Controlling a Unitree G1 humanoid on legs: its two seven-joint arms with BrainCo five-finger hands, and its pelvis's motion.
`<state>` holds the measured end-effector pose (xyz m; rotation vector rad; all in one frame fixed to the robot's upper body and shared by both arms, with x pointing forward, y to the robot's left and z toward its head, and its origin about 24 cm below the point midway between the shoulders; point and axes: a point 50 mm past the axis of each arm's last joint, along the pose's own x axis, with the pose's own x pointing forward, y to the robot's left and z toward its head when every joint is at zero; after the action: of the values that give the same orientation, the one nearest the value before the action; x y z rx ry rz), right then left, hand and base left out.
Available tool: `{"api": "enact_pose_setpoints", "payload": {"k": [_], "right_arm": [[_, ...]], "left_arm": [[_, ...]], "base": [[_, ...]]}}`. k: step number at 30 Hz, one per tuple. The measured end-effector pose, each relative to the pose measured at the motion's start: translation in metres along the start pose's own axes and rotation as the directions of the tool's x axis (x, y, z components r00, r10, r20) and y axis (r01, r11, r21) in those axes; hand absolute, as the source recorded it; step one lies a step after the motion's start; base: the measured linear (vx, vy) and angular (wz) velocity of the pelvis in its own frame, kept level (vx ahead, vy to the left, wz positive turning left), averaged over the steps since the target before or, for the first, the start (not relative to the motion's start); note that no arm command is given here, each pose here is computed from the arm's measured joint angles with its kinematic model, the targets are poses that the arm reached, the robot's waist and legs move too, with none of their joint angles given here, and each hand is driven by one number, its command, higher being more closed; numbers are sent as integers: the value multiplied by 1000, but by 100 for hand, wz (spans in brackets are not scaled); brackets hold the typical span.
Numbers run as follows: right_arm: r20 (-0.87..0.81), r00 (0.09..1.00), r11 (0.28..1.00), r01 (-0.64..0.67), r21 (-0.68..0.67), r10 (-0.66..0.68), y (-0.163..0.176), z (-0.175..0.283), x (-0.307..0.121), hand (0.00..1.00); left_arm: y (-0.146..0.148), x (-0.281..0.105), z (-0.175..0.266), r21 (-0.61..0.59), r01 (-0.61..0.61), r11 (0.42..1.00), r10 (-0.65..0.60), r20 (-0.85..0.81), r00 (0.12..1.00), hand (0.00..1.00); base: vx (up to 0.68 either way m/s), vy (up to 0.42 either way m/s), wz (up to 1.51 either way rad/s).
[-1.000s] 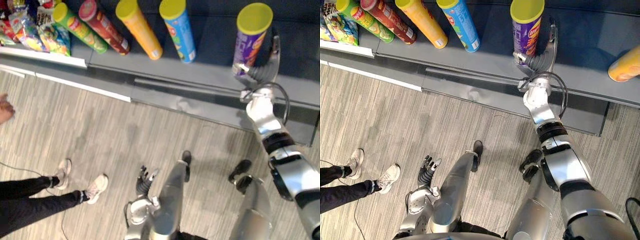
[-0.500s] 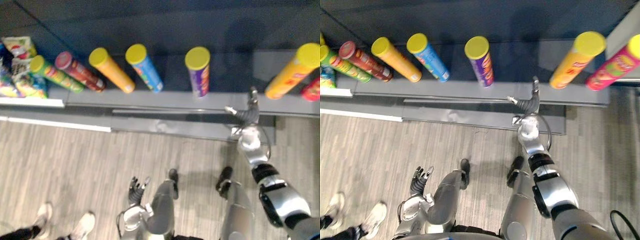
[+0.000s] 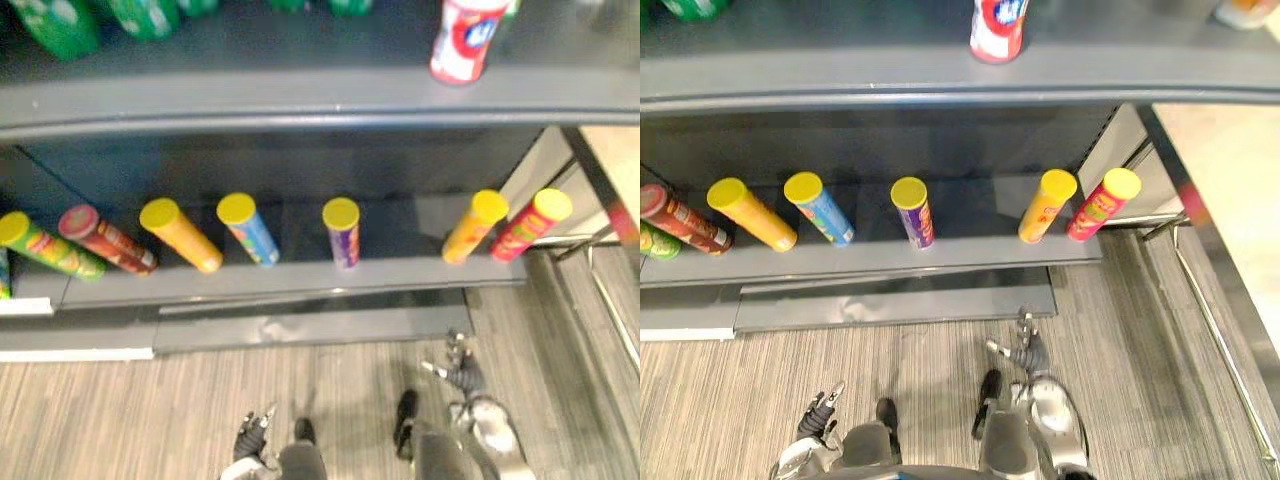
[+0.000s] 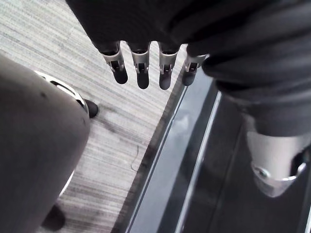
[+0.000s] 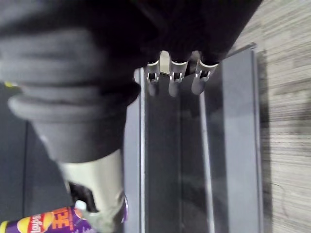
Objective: Put the gum and the chips on the shelf.
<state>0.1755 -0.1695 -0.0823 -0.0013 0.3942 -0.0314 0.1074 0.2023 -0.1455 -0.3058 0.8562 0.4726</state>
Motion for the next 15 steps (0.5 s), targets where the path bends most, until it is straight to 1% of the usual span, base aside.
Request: {"api": "enact_pose_setpoints", "payload": {"k": [1,3,4,5,6,8,9,11,15], "right_arm": [[-85,996,1000,-15,2,15,-1,-17,-9,0],[-164,986,1000,-19,0,18,-2,-32,-15,0],[-251,968,1000,-13,-1,12,-5,-49,-22,0],[-289,957,1000,-11,-7,8,-7,-56,-25,0],[-341,940,1000,21,-3,-21,-15,-65,-31,0],[-418,906,993,100,57,-67,-24,-77,-36,0],[-466,880,983,154,104,-89,-30,-85,-39,0],[-523,843,964,228,136,-126,-39,-95,-48,0],[-652,737,928,348,135,-182,-47,-119,-75,0]], "left_arm": [[3,-1,-5,-1,1,1000,-1,-25,1000,0],[5,-2,-10,-4,8,1000,-8,-42,999,0],[8,-3,-14,-36,3,999,-6,-62,998,0],[10,-3,-15,-46,0,999,-3,-71,997,0],[13,-3,-19,-56,-4,998,-1,-90,996,0],[15,-4,-22,-66,3,998,-10,-108,994,0],[18,-4,-24,-90,-5,996,-5,-117,993,0],[20,-6,-31,-137,-28,990,7,-151,989,0],[25,-8,-40,-176,-74,982,39,-195,980,0]], "base": [[67,71,-18],[48,63,-15],[39,63,-10],[21,64,-11],[15,44,-13],[19,28,-17],[3,8,-13],[2,5,-6],[0,0,0]]}}
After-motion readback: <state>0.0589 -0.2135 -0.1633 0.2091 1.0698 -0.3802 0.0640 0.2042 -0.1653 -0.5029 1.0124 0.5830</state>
